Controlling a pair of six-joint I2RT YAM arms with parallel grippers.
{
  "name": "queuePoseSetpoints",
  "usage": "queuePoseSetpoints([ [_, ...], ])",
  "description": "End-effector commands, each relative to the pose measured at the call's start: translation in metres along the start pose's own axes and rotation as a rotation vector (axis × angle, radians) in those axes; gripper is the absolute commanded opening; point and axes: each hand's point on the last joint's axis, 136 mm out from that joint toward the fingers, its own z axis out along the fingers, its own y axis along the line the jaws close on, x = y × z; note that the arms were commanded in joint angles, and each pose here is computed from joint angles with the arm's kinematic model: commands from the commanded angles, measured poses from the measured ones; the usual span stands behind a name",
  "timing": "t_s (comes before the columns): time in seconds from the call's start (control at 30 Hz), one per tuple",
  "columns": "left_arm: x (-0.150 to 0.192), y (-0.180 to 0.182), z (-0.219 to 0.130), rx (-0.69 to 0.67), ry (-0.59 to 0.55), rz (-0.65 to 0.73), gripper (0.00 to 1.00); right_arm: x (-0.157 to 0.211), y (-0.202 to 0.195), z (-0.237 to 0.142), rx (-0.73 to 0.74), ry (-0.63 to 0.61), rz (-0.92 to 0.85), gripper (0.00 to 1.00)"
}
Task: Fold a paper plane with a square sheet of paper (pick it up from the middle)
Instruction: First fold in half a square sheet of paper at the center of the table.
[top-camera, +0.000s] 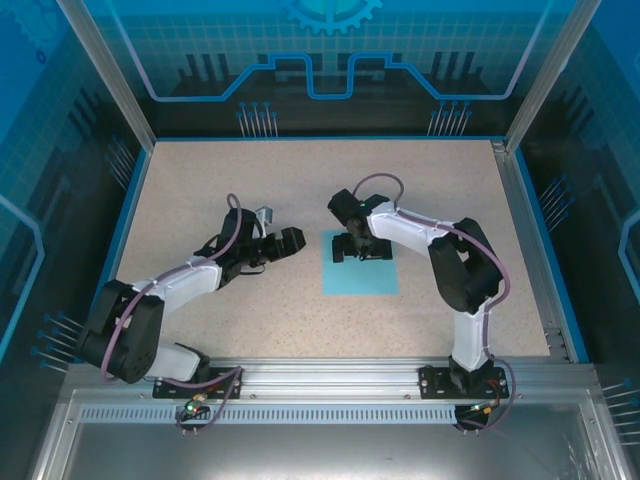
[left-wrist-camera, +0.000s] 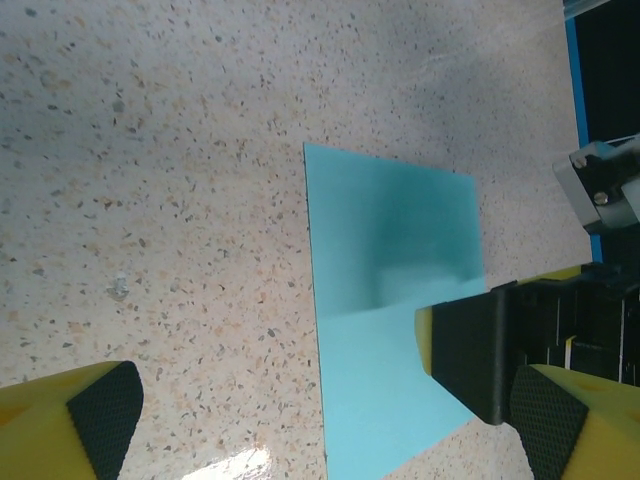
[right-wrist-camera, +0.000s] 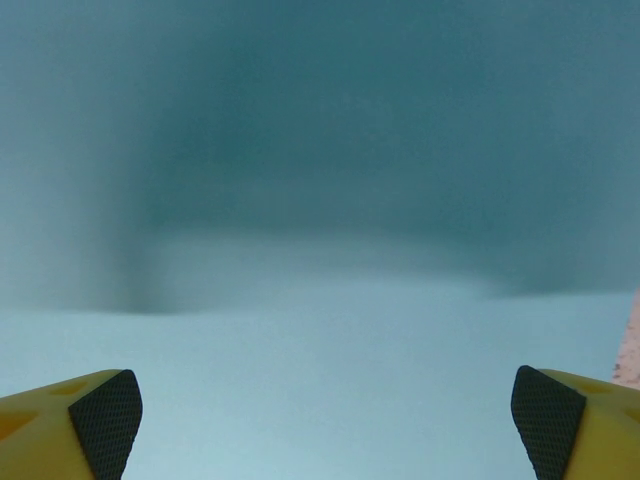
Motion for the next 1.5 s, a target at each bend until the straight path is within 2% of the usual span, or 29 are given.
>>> queuePoseSetpoints([
  [0.0, -0.009, -0.016, 0.002, 0.062, 0.005, -0.003, 0.99, 0.005, 0.003, 0.001, 0.022, 0.038, 0.019, 0.99],
  [0.5, -0.008, -0.013, 0.009, 0.051, 0.029, -0.009, 0.99, 0.006, 0.008, 0.021, 0.044, 0.102, 0.039, 0.99],
  [0.9, -0.007, -0.012, 0.009, 0.047, 0.036, -0.005, 0.99, 0.028, -0.001, 0.05, 0.084, 0.184, 0.031, 0.99],
  [1.23, -0.008, -0.014, 0.008, 0.049, 0.035, 0.002, 0.99, -0.008, 0.012, 0.005, -0.017, 0.065, 0.045, 0.99],
  [1.47, -0.008, -0.016, 0.006, 0.054, 0.031, 0.013, 0.99, -0.005, 0.006, 0.02, 0.012, 0.092, 0.063, 0.99],
])
